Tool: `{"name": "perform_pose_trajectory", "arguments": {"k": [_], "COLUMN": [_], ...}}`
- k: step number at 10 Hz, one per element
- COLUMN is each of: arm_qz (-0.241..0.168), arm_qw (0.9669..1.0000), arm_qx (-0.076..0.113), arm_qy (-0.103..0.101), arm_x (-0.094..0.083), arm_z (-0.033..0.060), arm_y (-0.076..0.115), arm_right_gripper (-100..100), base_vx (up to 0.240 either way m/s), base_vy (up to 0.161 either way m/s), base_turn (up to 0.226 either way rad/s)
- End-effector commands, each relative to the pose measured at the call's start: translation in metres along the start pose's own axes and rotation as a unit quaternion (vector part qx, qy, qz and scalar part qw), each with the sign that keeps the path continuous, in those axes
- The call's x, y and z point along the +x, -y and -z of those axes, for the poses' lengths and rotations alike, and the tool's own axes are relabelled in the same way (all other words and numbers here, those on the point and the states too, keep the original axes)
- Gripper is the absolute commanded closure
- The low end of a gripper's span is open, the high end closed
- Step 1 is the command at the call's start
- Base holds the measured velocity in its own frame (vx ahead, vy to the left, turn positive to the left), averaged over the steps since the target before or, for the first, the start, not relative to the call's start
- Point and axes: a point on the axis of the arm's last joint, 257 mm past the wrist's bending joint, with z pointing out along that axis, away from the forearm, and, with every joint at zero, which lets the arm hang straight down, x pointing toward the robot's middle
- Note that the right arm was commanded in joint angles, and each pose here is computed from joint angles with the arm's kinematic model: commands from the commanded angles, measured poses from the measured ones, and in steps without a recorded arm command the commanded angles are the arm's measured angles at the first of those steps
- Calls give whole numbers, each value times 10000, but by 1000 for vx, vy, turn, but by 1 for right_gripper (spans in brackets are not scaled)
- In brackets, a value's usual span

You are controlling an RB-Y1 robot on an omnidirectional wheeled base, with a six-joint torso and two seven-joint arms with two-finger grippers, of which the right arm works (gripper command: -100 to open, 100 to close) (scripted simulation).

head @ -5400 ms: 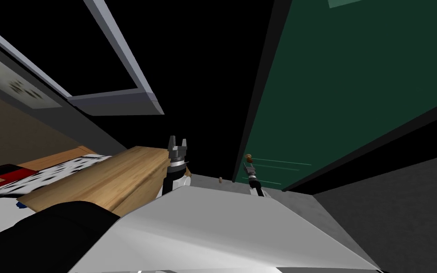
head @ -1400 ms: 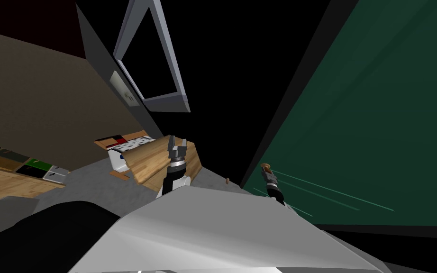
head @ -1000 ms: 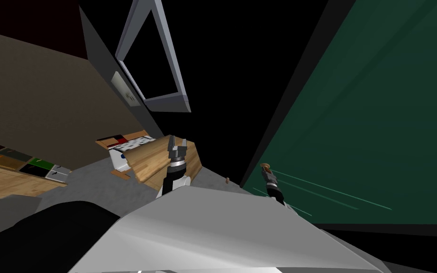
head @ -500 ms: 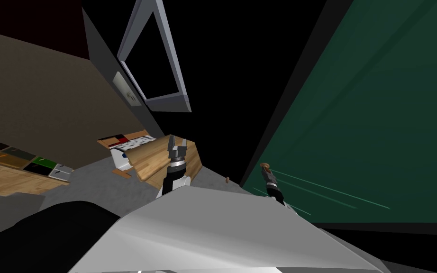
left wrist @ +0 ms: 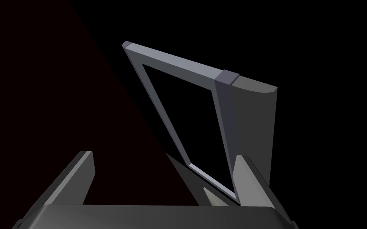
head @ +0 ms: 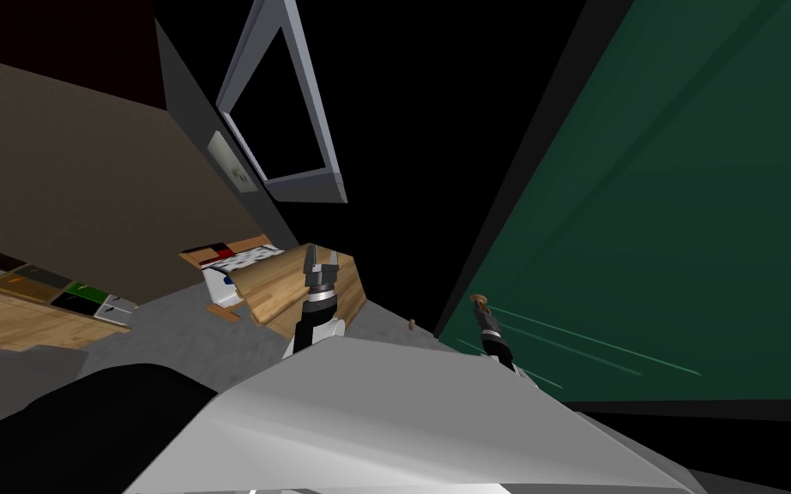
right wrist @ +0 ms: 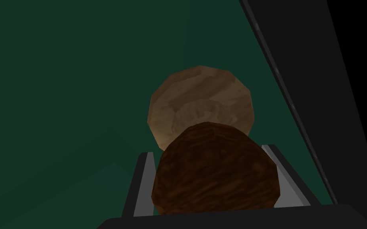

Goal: Pull the door open

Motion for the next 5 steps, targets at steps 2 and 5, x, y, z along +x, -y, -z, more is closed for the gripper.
{"name": "perform_pose_trajectory", "arguments": {"k": [2,5], "arm_qz": [-404,-688], "arm_qw": [9992,9976], "arm_qx": [-11,-17], "arm_qy": [-12,-15], "arm_x": [20,23], "arm_z": [2,-1], "arm_y": [-18,-25], "arm_right_gripper": [100,100], "base_vx": [-25,-20], "base_vy": [-4,-6], "base_turn": [11,7]}}
